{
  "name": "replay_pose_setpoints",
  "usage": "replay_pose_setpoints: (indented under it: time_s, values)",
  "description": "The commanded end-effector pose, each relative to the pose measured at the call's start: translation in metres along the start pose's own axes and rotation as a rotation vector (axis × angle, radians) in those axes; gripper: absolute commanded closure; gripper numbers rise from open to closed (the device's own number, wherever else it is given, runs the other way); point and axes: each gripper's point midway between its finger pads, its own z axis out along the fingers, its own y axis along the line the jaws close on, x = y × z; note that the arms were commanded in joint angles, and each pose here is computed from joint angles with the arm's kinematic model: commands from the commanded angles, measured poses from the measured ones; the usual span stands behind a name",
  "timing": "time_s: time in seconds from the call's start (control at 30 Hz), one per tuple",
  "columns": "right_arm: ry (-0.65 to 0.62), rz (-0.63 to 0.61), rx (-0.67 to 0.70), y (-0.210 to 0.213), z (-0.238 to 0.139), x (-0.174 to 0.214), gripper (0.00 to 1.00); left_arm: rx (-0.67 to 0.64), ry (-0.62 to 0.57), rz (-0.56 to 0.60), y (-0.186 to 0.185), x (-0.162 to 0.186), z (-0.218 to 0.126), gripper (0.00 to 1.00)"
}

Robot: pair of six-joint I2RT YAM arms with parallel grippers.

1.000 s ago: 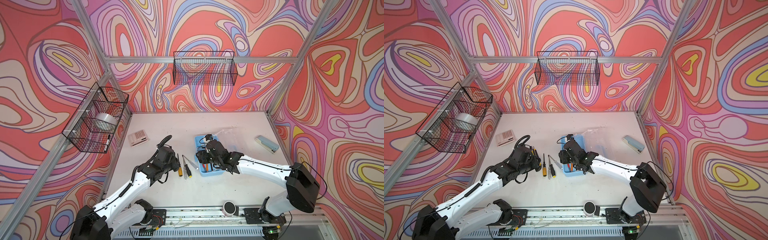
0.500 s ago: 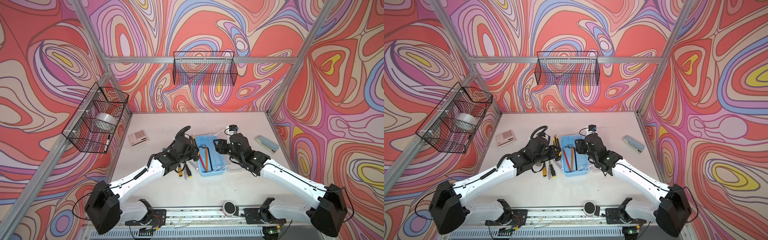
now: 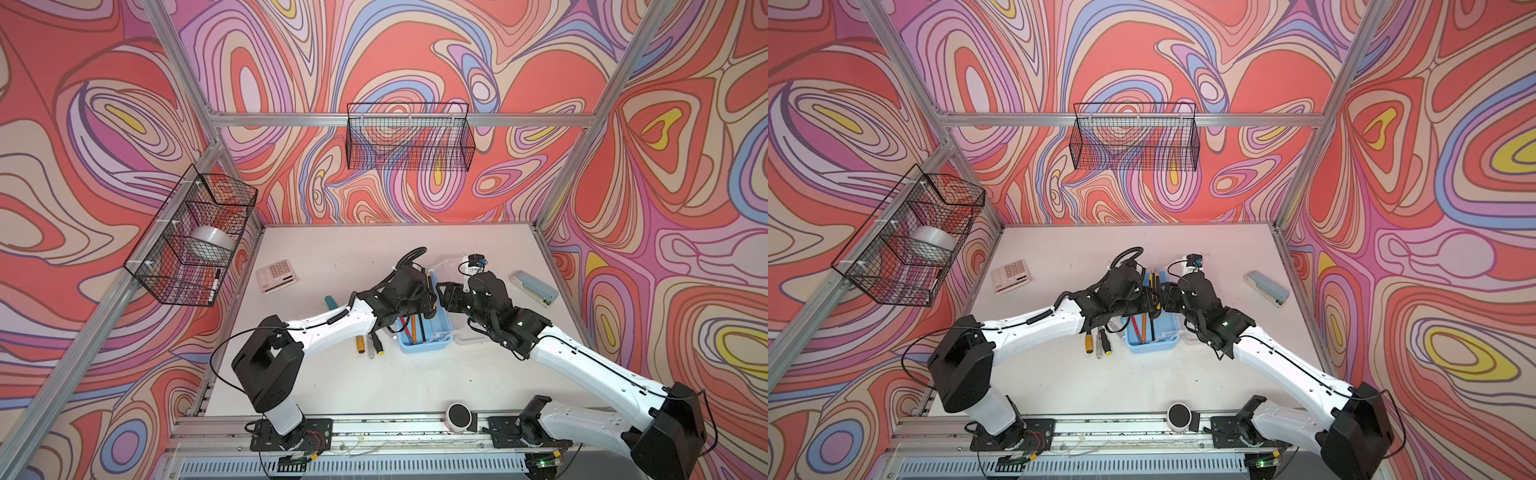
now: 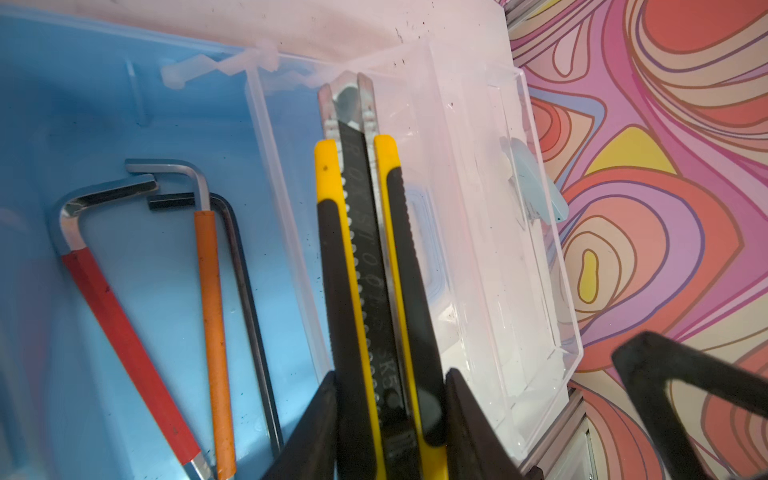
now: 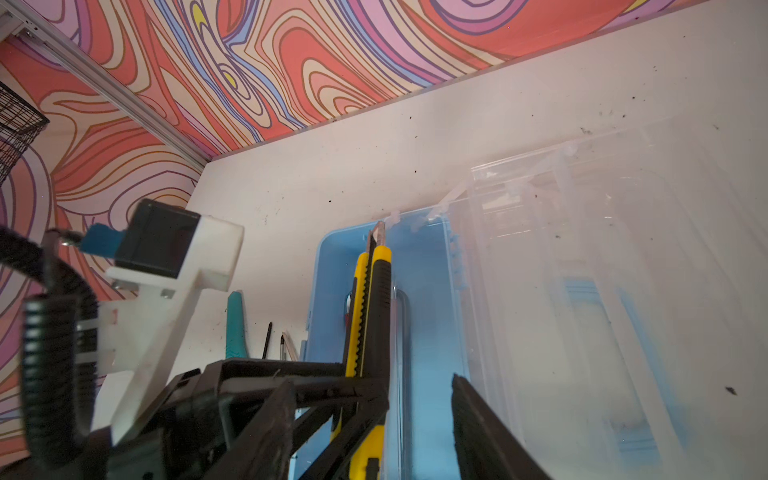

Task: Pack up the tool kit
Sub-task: 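Lift the utility knife and carry it into the blue box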

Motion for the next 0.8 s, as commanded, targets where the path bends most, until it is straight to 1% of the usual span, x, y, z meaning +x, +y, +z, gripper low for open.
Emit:
replay_pose_setpoints:
  time_s: [0.0,0.53,0.6,0.77]
  values:
    - [-0.01,0.005,0.024,-0.009,-0.004,0.0,0.39,0.06,-0.001,-0.014,-0.021,-0.004,0.009,0.86]
    - [-0.002,0.002,0.039,-0.014,0.001,0.002,0.39,0.034,0.059,-0.031,-0.015,0.009,0.043,0.84]
    - [0.0,0.001,0.038,-0.014,0.002,0.003,0.39,0.039,0.065,-0.034,-0.016,0.009,0.047,0.81]
    - [0.013,-0.007,0.04,-0.014,0.002,0.004,0.38,0.069,0.096,-0.038,-0.022,0.014,0.053,0.67]
